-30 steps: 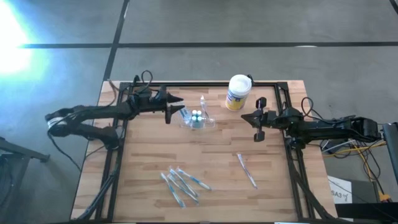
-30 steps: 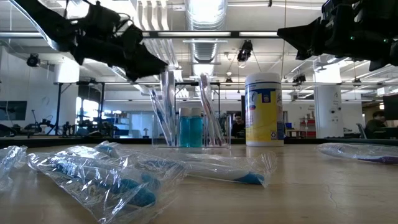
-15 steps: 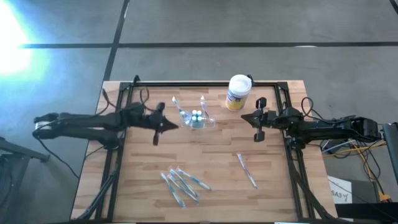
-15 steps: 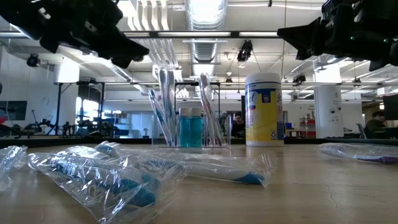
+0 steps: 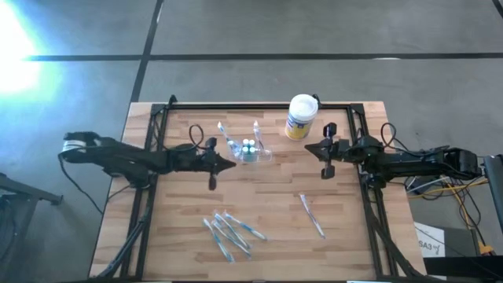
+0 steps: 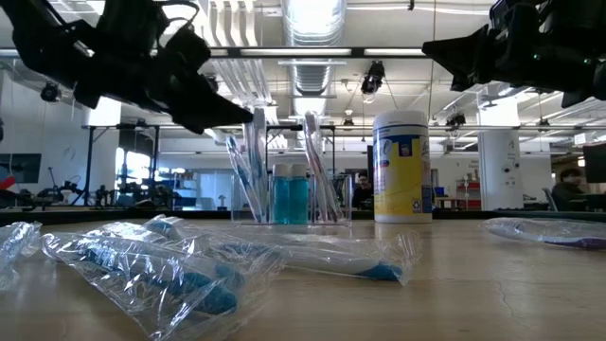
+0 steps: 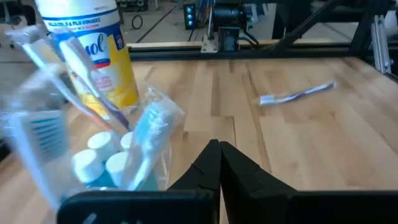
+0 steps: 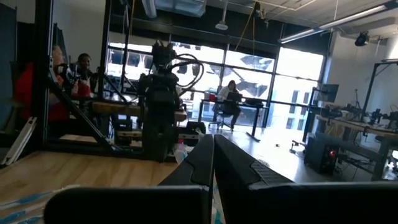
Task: Pick & Place toothbrushing station
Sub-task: Adjust the blue toothbrush, then put the blue toothbrush into the transparent organizer
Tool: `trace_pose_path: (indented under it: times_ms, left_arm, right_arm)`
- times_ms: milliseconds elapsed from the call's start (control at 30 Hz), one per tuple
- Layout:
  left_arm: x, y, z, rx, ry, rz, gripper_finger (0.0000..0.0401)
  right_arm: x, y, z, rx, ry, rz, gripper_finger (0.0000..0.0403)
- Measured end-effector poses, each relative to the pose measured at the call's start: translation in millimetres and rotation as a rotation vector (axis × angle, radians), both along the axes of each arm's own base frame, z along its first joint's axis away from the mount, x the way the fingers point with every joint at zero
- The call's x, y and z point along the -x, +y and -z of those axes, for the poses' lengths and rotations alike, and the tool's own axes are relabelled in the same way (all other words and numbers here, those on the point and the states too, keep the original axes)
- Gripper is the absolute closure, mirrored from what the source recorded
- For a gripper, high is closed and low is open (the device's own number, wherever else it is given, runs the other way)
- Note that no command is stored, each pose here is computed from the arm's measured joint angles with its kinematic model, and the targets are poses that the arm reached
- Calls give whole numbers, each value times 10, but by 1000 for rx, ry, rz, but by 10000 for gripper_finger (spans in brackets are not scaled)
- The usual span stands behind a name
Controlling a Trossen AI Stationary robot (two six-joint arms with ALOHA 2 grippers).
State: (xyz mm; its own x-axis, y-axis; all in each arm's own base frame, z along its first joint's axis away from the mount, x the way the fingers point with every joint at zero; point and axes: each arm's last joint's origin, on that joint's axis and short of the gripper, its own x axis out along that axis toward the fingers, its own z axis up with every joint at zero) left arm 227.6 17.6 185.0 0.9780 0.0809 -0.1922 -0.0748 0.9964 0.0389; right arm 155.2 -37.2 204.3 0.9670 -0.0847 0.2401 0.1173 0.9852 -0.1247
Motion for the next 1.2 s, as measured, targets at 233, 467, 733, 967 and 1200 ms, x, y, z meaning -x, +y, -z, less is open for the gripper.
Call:
trace_pose_path:
  times_ms: [233,467,733,967,1200]
  left_arm:
    - [-153,71,97,-16,-46,-166,398]
    - [-125,291,-4,-12,-103,-385,398]
    - [-28,571,-46,98,-142,-503,398]
    - [-10,619,-43,121,-131,-439,398]
    - [91,465,-372,21,-263,-32,394]
  right_arm:
    - [-1,0,0,3,2,1,394]
    - [-1,0,2,3,3,1,394]
    - [-2,0,0,3,3,1,394]
    - [-2,-1,0,8,3,2,394]
    - [-2,-1,1,3,3,1,394]
